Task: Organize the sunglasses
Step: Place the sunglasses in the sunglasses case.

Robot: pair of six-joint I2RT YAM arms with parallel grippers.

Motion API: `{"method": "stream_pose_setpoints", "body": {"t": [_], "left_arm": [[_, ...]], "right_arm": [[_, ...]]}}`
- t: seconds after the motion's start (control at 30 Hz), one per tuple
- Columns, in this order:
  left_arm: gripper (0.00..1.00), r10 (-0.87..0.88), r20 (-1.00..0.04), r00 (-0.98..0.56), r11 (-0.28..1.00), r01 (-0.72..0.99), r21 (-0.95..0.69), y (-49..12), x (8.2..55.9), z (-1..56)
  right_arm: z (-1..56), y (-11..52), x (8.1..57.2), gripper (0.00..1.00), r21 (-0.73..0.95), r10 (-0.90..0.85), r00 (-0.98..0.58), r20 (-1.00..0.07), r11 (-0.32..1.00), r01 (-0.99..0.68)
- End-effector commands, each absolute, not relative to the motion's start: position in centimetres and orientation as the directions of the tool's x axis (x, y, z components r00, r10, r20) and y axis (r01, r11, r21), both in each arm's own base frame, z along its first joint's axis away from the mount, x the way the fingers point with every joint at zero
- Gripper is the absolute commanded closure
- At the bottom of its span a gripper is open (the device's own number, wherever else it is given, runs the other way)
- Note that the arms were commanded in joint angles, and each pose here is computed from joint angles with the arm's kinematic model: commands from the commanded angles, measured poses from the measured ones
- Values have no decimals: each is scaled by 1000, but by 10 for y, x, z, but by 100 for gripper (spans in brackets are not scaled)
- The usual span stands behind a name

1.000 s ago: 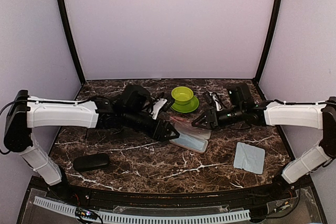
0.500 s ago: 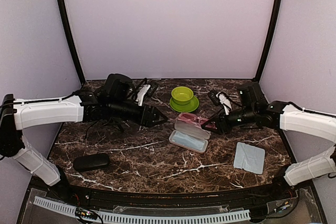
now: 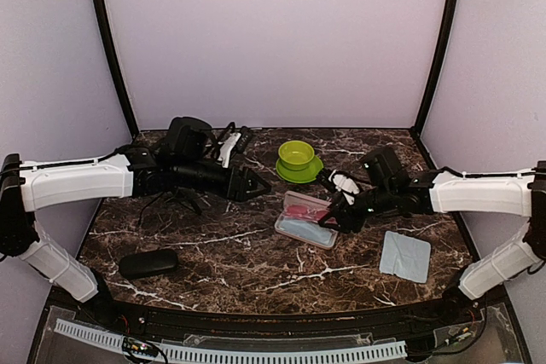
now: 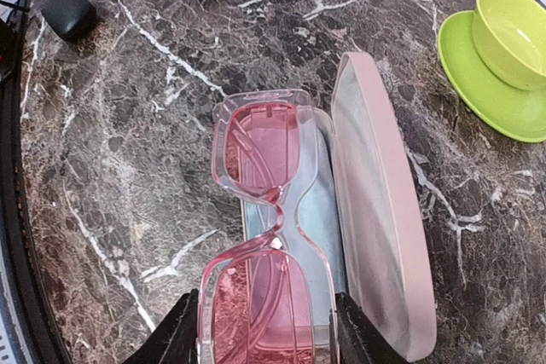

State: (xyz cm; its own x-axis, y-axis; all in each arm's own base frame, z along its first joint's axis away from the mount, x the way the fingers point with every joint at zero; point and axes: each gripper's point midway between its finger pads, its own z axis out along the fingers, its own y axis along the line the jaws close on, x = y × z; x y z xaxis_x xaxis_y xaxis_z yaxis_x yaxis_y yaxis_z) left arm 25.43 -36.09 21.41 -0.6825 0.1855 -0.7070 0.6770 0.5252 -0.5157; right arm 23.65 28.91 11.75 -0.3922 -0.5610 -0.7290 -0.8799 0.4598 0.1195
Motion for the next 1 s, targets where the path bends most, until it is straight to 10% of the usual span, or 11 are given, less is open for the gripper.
{"method": "stream_pose_setpoints", "body": {"t": [0.0,0.97], "left_arm": [[44,166,-713,-681,505,680,-532,-361,253,219],[44,168,-680,-713,488,660,-571,-367,251,206]], "right_arm": [[111,298,247,86,40,-582,-328,-744,451,-891],[80,306,253,86,-37,-616,-247,-748,411,-911]]}}
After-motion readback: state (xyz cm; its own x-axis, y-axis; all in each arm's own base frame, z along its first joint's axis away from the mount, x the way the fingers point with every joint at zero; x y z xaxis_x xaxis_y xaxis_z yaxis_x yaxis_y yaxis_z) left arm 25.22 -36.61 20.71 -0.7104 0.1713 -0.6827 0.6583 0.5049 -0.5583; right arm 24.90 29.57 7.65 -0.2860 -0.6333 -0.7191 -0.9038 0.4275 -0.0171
